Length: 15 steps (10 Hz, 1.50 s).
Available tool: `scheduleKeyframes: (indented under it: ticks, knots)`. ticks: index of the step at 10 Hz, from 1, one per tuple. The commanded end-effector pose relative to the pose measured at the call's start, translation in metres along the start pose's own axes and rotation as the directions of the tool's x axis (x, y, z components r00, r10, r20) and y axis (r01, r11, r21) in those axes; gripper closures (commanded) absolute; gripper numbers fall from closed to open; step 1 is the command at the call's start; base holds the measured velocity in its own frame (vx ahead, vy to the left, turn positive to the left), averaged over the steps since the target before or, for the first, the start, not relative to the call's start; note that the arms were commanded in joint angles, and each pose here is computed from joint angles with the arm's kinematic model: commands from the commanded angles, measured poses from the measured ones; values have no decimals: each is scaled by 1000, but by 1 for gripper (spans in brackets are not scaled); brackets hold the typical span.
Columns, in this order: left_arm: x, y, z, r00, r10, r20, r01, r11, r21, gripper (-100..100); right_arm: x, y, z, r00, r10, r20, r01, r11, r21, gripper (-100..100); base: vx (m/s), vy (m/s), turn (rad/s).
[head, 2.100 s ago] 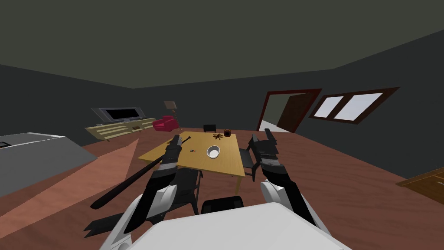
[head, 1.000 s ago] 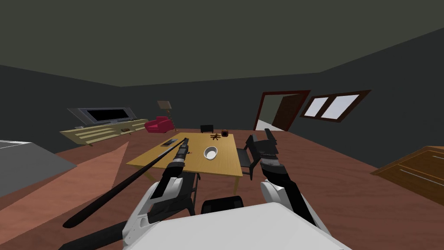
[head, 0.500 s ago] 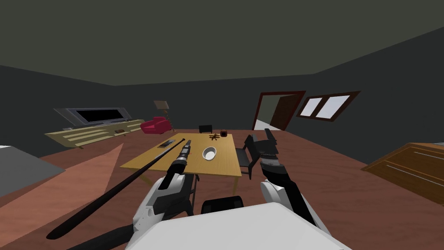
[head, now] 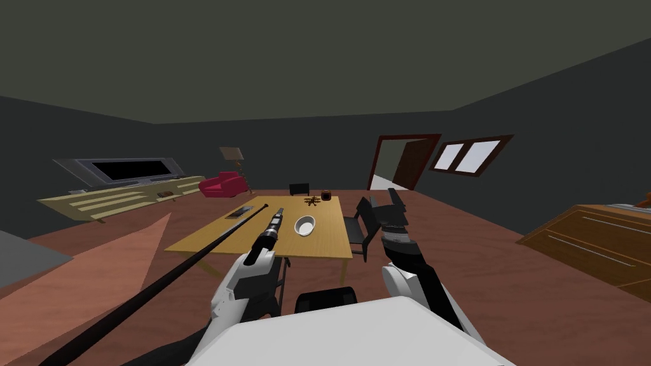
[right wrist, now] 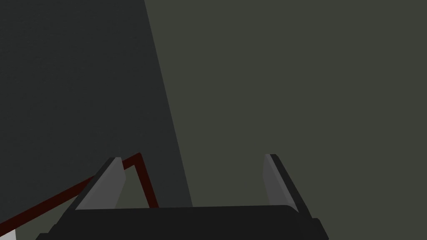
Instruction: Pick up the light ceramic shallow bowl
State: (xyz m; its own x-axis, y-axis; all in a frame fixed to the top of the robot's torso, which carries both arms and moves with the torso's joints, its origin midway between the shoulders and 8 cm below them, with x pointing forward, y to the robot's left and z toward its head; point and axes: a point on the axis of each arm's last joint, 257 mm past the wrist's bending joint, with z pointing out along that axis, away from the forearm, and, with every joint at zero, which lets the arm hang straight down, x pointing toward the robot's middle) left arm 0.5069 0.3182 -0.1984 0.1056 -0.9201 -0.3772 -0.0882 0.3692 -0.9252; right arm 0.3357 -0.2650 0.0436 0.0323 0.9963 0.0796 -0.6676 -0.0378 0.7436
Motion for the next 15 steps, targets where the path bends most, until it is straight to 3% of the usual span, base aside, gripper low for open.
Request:
scheduleKeyframes:
  ticks: [1, 3, 8, 9, 10, 11, 12, 13, 14, 15]
  knots:
    - [5, 14, 2, 1000, 1, -9, -1, 999, -41, -100, 0, 0, 0, 1000, 0, 0, 0, 1000, 0, 0, 9, -6, -37]
    - [15, 39, 14, 1000, 1, -32, -5, 992, -128, -100, 0, 0, 0, 1000, 0, 0, 0, 1000, 0, 0, 13, -12, -77]
    - [29, 83, 19, 998, 0, -64, -18, 961, -278, -100, 0, 0, 0, 1000, 0, 0, 0, 1000, 0, 0, 9, -9, -39]
    - [34, 97, 22, 997, 0, -76, -25, 946, -323, -100, 0, 0, 0, 1000, 0, 0, 0, 1000, 0, 0, 10, -8, -61]
    - [35, 100, 21, 997, 0, -77, -26, 942, -334, -100, 0, 0, 0, 1000, 0, 0, 0, 1000, 0, 0, 10, -6, -28]
    - [40, 113, 22, 996, -1, -89, -33, 924, -380, -100, 0, 0, 0, 1000, 0, 0, 0, 1000, 0, 0, 11, -9, -53]
    - [40, 116, 21, 996, -1, -90, -34, 920, -389, -100, 0, 0, 0, 1000, 0, 0, 0, 1000, 0, 0, 8, -7, -30]
    - [45, 128, 22, 995, -2, -102, -42, 901, -432, -100, 0, 0, 0, 1000, 0, 0, 0, 1000, 0, 0, 9, -7, -51]
    - [45, 131, 21, 995, -2, -103, -43, 896, -442, -100, 0, 0, 0, 1000, 0, 0, 0, 1000, 0, 0, 7, -5, -33]
    - [50, 143, 21, 994, -3, -114, -52, 875, -481, -100, 0, 0, 0, 1000, 0, 0, 0, 1000, 0, 0, 10, -10, -60]
